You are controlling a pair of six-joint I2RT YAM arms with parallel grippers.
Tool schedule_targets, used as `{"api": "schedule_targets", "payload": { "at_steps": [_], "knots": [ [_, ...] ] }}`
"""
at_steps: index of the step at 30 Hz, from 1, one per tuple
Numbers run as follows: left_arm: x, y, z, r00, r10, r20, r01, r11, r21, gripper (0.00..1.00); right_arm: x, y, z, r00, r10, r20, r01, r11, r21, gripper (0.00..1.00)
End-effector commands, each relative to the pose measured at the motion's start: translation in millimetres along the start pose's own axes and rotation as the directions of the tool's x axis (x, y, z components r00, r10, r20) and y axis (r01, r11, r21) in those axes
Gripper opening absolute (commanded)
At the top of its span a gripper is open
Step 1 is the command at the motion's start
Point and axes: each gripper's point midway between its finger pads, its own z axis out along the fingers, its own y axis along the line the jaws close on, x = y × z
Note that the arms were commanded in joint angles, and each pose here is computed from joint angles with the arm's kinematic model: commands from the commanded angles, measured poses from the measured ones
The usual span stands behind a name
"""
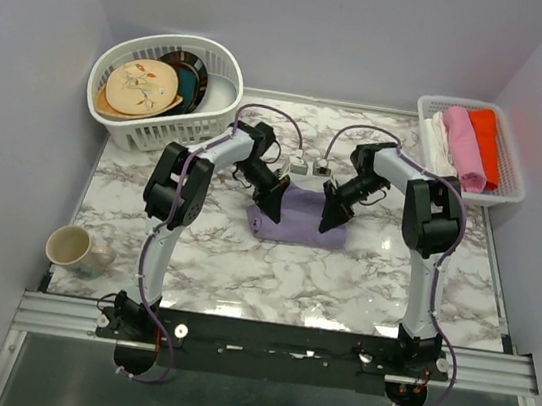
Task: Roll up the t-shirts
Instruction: Roll the T-shirt to the center of the board.
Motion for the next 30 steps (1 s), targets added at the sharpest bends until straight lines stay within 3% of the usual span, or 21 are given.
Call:
{"api": "schedule_targets", "payload": {
  "at_steps": [1, 9, 13, 15, 16, 20, 22, 24, 25, 27, 28, 30],
  "knots": [
    [28.0, 21.8, -19.2, 0.995, -0.054, -0.081, 0.047, 0.995, -0.085, 0.23, 38.8, 12.3, -11.8, 0.969, 0.173, -0.177, -0.19, 0.978, -0.085, 0.2],
    [13.2, 14.3, -59.7, 0.987, 0.115, -0.114, -0.138, 0.966, -0.217, 0.35, 39.9, -9.1, -8.2, 0.928, 0.306, -0.212, -0.32, 0.947, -0.033, 0.2],
    [-16.4, 9.0, -86.8, 0.95, 0.282, -0.134, -0.312, 0.863, -0.397, 0.4, 45.1, -17.3, -3.3, 0.89, 0.38, -0.252, -0.392, 0.92, 0.002, 0.2],
    [-14.5, -13.5, -83.4, 0.917, 0.359, -0.174, -0.399, 0.81, -0.43, 0.43, 42.2, -23.5, -3.3, 0.855, 0.453, -0.254, -0.458, 0.888, 0.041, 0.2],
    [-22.2, -5.7, -89.6, 0.887, 0.407, -0.218, -0.459, 0.73, -0.506, 0.44, 44.0, -24.7, -3.1, 0.844, 0.471, -0.257, -0.476, 0.878, 0.049, 0.2],
    [-6.6, -32.6, -67.3, 0.797, 0.518, -0.31, -0.59, 0.557, -0.585, 0.53, 45.4, -26.9, -0.7, 0.821, 0.503, -0.27, -0.504, 0.861, 0.069, 0.2],
    [-23.2, -44.7, -51.2, 0.719, 0.612, -0.329, -0.655, 0.438, -0.616, 0.56, 45.2, -26.4, 0.5, 0.819, 0.502, -0.278, -0.503, 0.861, 0.074, 0.21],
    [-11.9, -54.3, -37.9, 0.678, 0.642, -0.359, -0.681, 0.363, -0.636, 0.59, 46.7, -26.5, 1.0, 0.815, 0.501, -0.29, -0.5, 0.862, 0.083, 0.2],
    [-30.0, -56.7, -40.1, 0.64, 0.687, -0.345, -0.671, 0.28, -0.686, 0.61, 47.6, -26.0, 1.9, 0.813, 0.498, -0.302, -0.496, 0.864, 0.089, 0.2],
    [-20.0, -53.6, -36.1, 0.623, 0.686, -0.376, -0.66, 0.202, -0.724, 0.64, 48.1, -25.8, 2.9, 0.808, 0.501, -0.31, -0.498, 0.862, 0.095, 0.2],
    [-34.8, -60.7, -33.1, 0.558, 0.733, -0.389, -0.668, 0.119, -0.734, 0.64, 49.5, -26.4, 3.7, 0.805, 0.501, -0.316, -0.498, 0.862, 0.096, 0.2],
    [-18.8, -50.9, -27.3, 0.534, 0.72, -0.442, -0.681, 0.057, -0.73, 0.64, 49.0, -26.7, 3.3, 0.804, 0.504, -0.315, -0.5, 0.86, 0.1, 0.19]
  ]
}}
